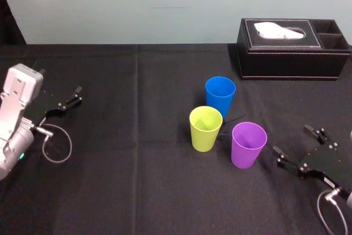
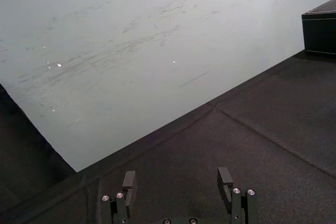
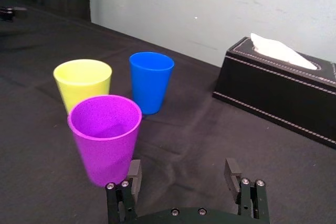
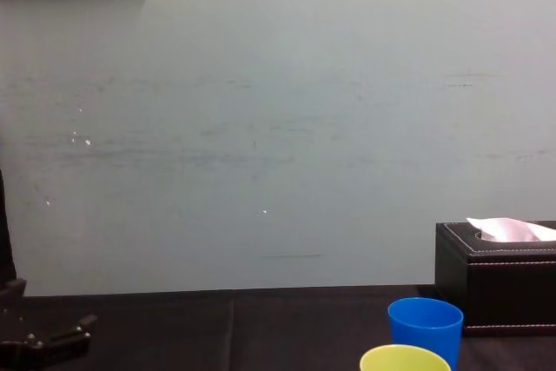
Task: Stack the three plastic cups sequentially using one hand.
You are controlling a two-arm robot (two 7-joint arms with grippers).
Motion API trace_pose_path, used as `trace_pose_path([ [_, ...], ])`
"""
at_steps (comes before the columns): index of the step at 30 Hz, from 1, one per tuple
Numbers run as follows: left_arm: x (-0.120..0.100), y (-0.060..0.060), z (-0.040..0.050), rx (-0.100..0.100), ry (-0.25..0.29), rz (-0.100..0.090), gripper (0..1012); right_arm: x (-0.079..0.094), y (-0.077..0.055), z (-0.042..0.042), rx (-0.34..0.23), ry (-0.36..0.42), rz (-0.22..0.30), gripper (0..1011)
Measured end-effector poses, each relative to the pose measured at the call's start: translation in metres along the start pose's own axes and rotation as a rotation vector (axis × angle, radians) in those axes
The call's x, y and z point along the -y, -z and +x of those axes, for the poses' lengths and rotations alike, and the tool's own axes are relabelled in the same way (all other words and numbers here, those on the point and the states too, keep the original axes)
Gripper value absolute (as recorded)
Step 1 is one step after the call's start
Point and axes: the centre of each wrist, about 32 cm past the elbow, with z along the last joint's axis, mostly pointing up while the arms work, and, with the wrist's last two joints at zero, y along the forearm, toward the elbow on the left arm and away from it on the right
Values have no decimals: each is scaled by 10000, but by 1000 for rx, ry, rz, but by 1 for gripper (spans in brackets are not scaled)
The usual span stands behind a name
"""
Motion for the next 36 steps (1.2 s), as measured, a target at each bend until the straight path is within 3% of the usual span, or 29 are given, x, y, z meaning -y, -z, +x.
trace_pose_path([
  [11, 0, 0, 0, 0, 0, 0, 1011, 154, -10, -42, -19, -37, -8, 1003],
  [17, 0, 0, 0, 0, 0, 0, 1011, 186, 17, -110, -41, -84, 6, 1003],
  [36, 0, 0, 0, 0, 0, 0, 1011, 29, 36, -244, -94, -159, 34, 1003],
])
